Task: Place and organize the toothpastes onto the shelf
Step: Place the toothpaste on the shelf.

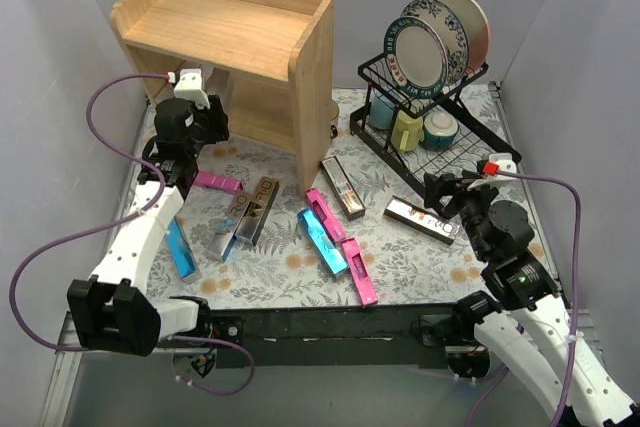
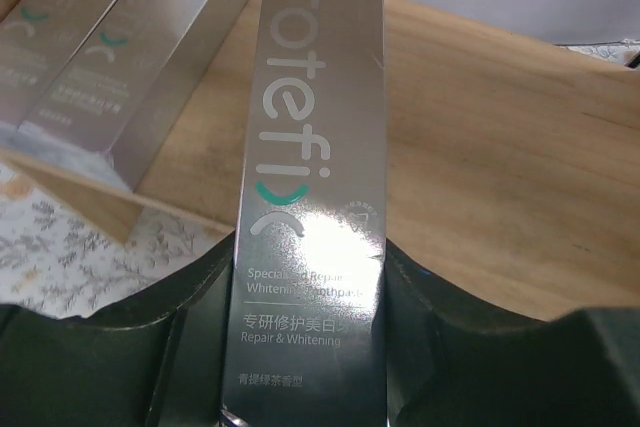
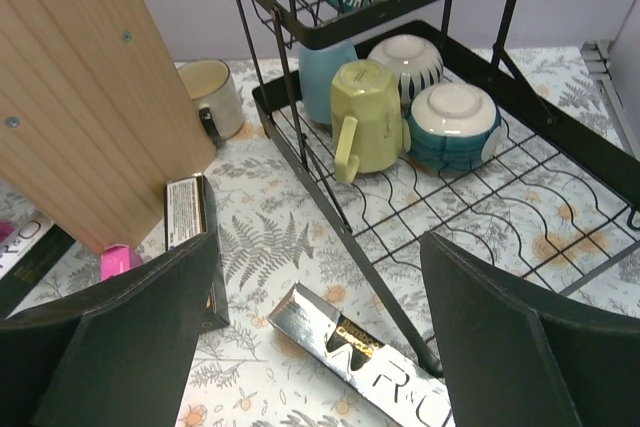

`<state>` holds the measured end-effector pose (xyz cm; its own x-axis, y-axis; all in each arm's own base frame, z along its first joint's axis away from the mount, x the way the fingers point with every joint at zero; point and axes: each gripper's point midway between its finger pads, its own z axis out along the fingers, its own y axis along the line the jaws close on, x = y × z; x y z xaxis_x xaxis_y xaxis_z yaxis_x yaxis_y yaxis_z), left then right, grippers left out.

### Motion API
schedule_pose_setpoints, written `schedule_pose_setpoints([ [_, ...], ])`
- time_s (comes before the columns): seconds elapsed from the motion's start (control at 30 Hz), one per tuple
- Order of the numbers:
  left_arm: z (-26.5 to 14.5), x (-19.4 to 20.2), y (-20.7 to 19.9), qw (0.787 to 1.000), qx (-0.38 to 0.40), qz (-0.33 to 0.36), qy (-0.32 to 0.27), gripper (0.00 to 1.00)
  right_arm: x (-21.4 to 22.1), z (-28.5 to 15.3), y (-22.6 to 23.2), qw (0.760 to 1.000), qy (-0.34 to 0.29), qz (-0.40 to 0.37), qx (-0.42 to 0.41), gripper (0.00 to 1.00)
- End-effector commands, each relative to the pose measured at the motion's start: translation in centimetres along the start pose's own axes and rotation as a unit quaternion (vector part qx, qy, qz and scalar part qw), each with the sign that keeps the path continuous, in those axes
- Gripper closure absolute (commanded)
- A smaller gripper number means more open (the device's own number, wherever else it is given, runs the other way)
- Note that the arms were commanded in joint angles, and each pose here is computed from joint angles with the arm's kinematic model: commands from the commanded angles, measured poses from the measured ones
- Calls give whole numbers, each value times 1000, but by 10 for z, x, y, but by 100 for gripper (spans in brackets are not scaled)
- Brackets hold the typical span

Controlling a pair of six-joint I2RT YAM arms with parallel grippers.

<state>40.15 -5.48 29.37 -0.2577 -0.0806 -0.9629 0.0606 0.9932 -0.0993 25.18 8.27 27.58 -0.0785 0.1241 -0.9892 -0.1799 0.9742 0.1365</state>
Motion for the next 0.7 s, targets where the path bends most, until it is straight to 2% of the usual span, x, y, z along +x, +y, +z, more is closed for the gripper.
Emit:
schedule_pose_setpoints([
  [0.0,21,-31,-4,996,54,39,-64,69,-18,-4,2,999,-53,2,-12,10],
  [0.13,41,-21,13,997,38,47,-46,64,-18,-7,-1,998,-64,-1,-9,10],
  [0.37,59,-6,21,998,24,45,-25,34,-19,-12,-5,997,-76,-2,-5,10],
  [0.4,59,-7,22,999,20,42,-26,25,-19,-12,-5,997,-77,-2,-5,10],
  [0.47,55,-14,24,999,11,30,-33,17,-18,-11,-4,997,-75,-3,-7,9],
  [0.5,52,-16,24,999,7,16,-35,9,-18,-11,-3,997,-76,-3,-8,10],
  [0.57,40,-23,27,999,-7,1,-38,2,-18,-11,-3,997,-76,-3,-8,10],
  [0.67,16,-34,34,997,-39,-48,-48,2,-19,-12,-3,997,-77,-3,-8,9],
])
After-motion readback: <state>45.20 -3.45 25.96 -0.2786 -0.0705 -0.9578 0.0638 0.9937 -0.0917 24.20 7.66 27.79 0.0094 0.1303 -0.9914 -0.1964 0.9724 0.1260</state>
